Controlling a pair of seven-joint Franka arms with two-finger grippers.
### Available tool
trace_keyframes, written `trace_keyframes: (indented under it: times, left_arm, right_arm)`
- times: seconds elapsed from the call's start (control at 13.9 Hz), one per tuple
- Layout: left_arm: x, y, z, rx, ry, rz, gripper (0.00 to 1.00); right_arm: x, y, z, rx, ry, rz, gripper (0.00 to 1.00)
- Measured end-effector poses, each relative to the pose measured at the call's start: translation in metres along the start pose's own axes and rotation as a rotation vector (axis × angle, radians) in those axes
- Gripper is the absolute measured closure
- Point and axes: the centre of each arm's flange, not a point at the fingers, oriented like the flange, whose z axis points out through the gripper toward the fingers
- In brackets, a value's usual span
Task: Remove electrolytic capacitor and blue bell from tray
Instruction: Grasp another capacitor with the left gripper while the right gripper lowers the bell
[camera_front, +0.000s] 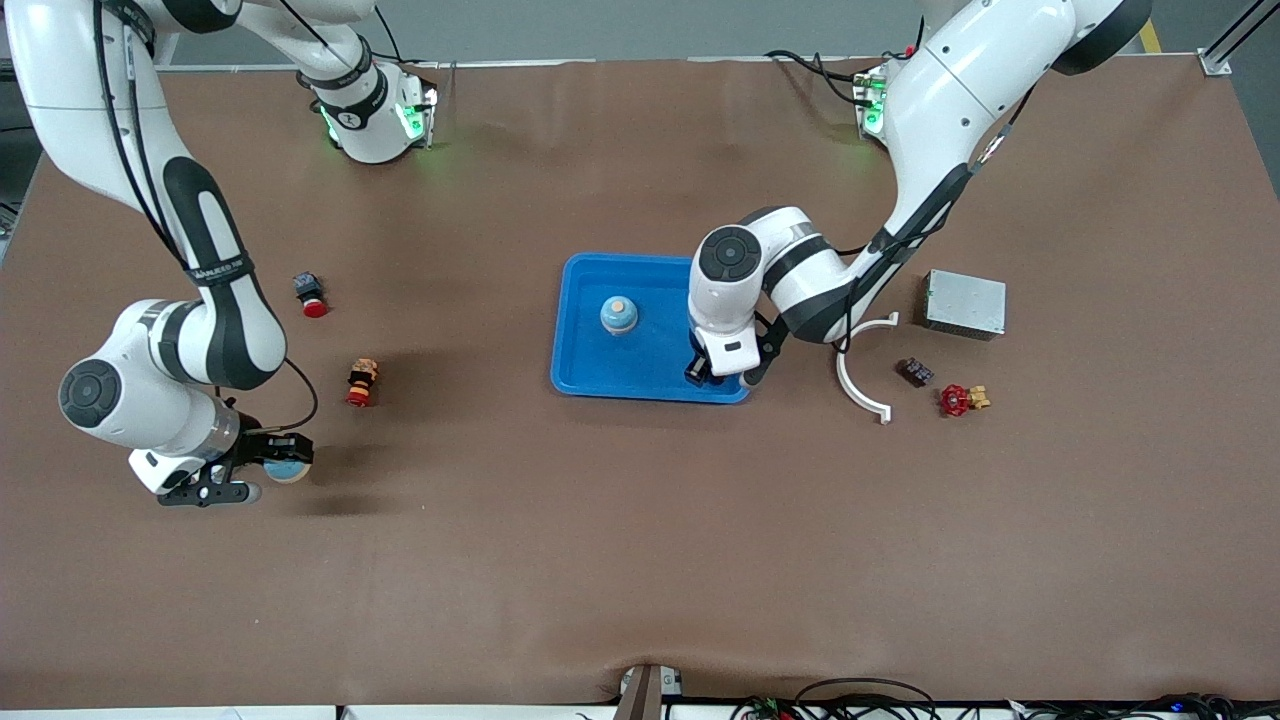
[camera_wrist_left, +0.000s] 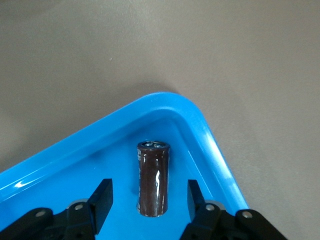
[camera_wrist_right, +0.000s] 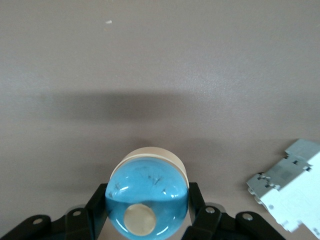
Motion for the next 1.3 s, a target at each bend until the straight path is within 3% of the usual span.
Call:
trace_keyframes:
  times: [0.5,0.65,0.72,1.22,1.3]
  left_arm:
    - [-0.003,-0.004,0.019,0.028,-0.005,0.009,0.41]
    - [-0.003,-0.004,0.02,0.03,-0.005,0.008,0.61]
    - [-0.003,-0.004,0.02,0.029,-0.005,0.009,0.67]
    - [0.01,-0.001,0.009,0.046,0.031,-0.004,0.67]
    - [0.014,0.0,0.001,0.055,0.051,-0.008,0.67]
  right_arm:
    - [-0.005,0.017,0.032,0.006,-0.017,0.025,0.32]
    - [-0.007,0.023,0.037,0.007,-0.023,0.035,0.32]
    - [-0.008,0.026,0.039,0.008,-0.026,0.041,0.32]
    - [-0.01,0.032,0.048,0.024,-0.035,0.067,0.32]
    - [-0.01,0.032,0.048,0.025,-0.035,0.067,0.28]
